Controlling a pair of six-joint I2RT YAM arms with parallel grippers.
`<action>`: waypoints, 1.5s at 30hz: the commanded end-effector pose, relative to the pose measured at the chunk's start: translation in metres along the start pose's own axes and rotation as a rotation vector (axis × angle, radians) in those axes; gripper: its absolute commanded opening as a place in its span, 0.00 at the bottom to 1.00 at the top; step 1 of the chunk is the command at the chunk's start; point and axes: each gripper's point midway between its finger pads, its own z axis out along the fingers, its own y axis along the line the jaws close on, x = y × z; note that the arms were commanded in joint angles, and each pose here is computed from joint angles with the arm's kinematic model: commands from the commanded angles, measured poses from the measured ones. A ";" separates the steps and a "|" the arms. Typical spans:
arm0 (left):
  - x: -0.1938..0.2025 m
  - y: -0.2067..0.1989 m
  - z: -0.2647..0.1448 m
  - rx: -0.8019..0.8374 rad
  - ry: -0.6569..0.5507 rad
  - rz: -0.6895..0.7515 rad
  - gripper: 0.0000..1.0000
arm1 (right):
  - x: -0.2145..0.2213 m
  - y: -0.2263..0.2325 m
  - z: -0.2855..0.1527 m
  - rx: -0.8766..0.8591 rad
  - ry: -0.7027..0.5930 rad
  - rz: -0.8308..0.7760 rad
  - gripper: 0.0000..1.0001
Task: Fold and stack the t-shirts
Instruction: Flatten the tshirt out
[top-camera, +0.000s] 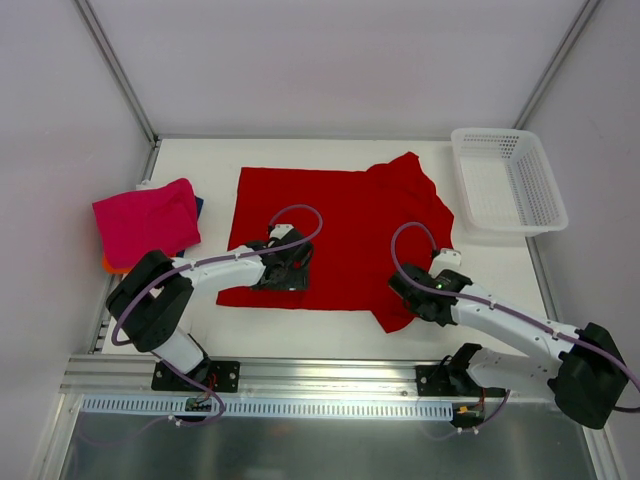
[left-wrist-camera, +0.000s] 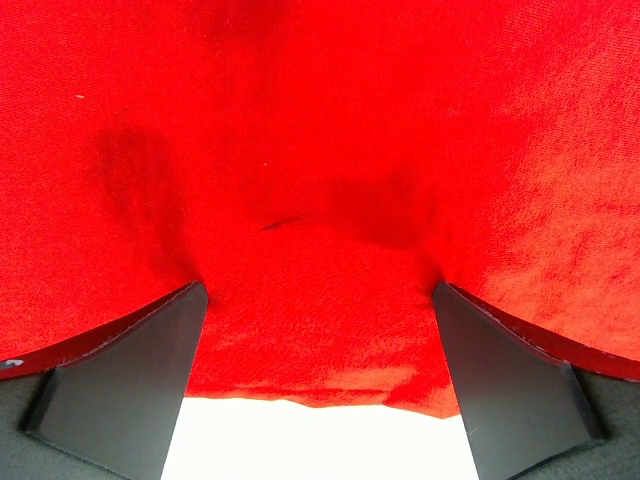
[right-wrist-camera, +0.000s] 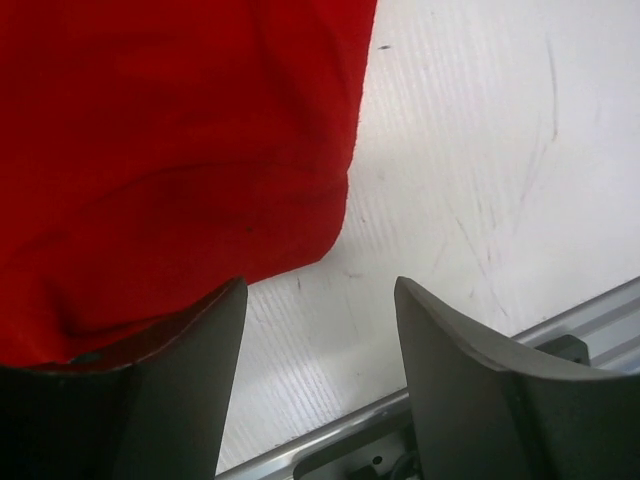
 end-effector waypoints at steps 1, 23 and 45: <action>0.006 0.009 -0.005 -0.031 0.018 0.038 0.99 | 0.006 0.012 0.006 -0.047 0.015 0.038 0.65; 0.015 0.020 -0.005 -0.051 0.021 0.030 0.99 | 0.012 0.044 0.032 -0.110 0.035 0.130 0.59; 0.023 0.025 0.000 -0.075 0.045 0.050 0.99 | -0.023 -0.013 -0.007 0.010 -0.054 0.065 0.01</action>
